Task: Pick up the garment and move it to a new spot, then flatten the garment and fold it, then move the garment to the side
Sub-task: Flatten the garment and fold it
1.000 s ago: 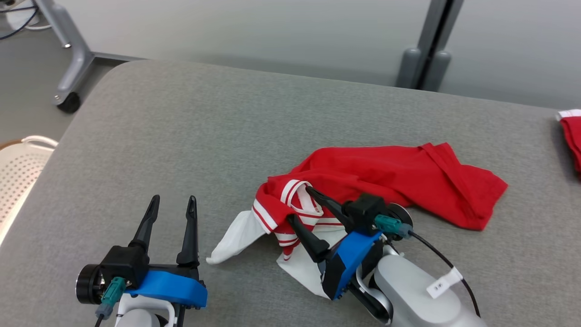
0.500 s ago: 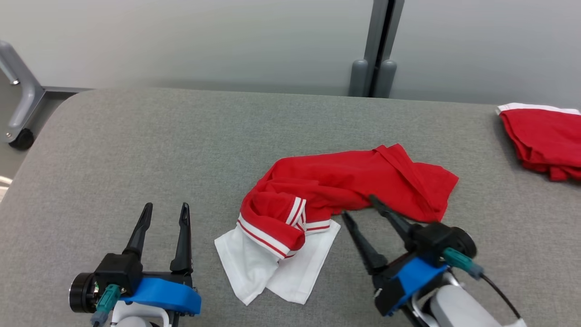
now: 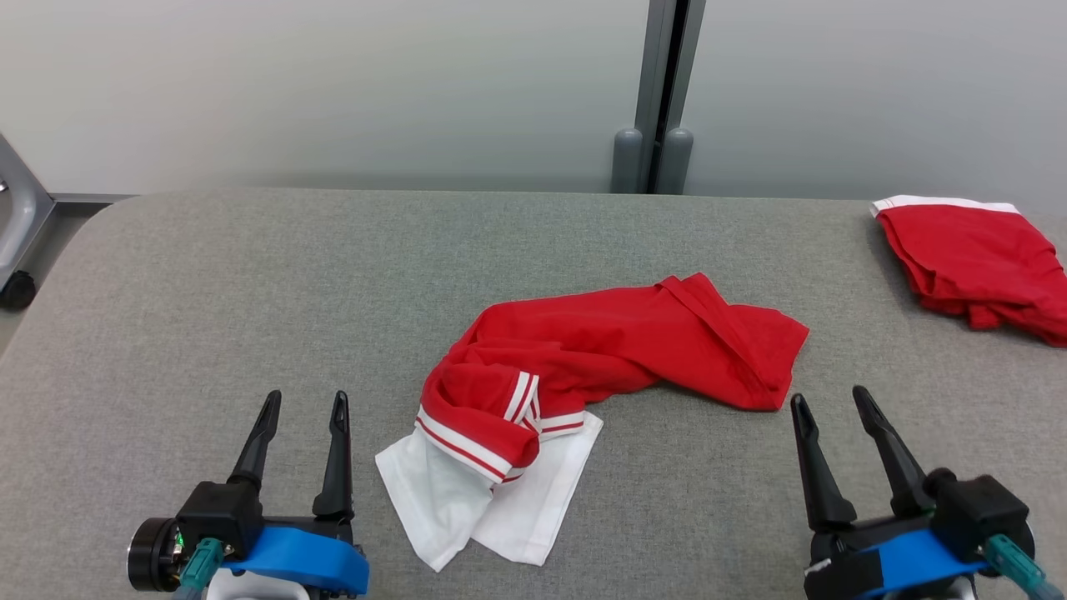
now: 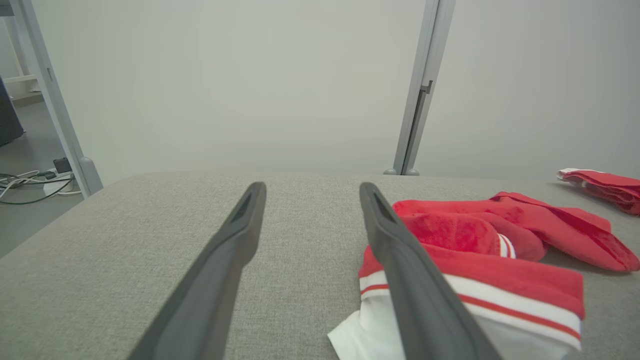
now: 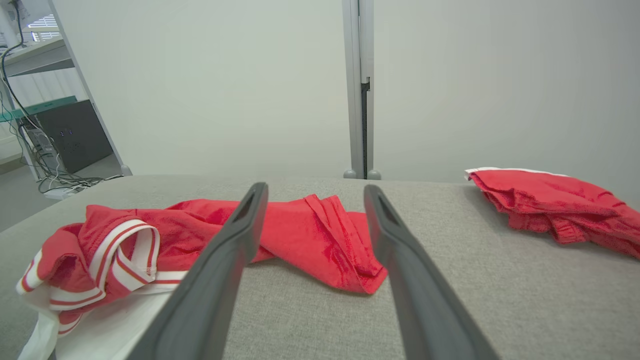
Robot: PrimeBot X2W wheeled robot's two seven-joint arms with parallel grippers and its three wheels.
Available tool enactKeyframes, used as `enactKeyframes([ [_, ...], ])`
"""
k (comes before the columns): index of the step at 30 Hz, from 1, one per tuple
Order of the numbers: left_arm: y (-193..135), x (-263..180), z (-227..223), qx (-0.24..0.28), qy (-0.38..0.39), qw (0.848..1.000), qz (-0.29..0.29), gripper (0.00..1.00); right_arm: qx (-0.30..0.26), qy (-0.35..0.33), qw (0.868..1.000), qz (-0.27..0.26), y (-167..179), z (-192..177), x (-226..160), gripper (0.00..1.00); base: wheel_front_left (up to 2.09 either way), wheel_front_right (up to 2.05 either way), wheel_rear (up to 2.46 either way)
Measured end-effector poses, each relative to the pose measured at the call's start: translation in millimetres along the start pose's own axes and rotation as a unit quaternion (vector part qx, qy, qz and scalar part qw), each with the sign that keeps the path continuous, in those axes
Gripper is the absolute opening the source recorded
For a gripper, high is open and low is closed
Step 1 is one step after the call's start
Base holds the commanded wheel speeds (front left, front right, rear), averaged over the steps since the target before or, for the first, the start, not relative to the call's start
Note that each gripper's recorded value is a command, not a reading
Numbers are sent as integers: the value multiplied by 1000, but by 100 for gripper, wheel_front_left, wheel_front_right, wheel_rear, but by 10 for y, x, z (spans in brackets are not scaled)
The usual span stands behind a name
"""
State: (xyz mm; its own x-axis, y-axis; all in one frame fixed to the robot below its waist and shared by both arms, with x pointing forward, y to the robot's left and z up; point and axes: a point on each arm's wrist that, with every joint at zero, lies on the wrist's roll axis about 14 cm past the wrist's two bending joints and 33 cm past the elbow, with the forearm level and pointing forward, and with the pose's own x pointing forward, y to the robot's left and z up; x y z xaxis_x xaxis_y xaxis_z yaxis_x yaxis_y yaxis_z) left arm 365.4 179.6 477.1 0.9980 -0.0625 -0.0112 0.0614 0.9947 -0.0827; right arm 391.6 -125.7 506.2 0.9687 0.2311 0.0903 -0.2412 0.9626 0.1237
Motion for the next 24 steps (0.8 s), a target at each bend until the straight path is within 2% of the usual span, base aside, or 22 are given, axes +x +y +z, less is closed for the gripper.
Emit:
enactKeyframes([
  [4,-2,0,0,1,0,1000,-1,100,6,9,1000,-19,-61,-65,-118,100,0,0,0],
  [11,-63,32,-23,2,4,1000,-12,100,9,14,1000,-22,-45,-98,-157,100,0,0,0],
  [17,-260,231,125,4,-17,999,-45,100,10,11,1000,-23,-51,-89,-129,100,0,0,0],
  [24,-544,428,13,5,6,996,-94,100,12,17,999,-35,-122,-124,-142,100,0,0,0],
])
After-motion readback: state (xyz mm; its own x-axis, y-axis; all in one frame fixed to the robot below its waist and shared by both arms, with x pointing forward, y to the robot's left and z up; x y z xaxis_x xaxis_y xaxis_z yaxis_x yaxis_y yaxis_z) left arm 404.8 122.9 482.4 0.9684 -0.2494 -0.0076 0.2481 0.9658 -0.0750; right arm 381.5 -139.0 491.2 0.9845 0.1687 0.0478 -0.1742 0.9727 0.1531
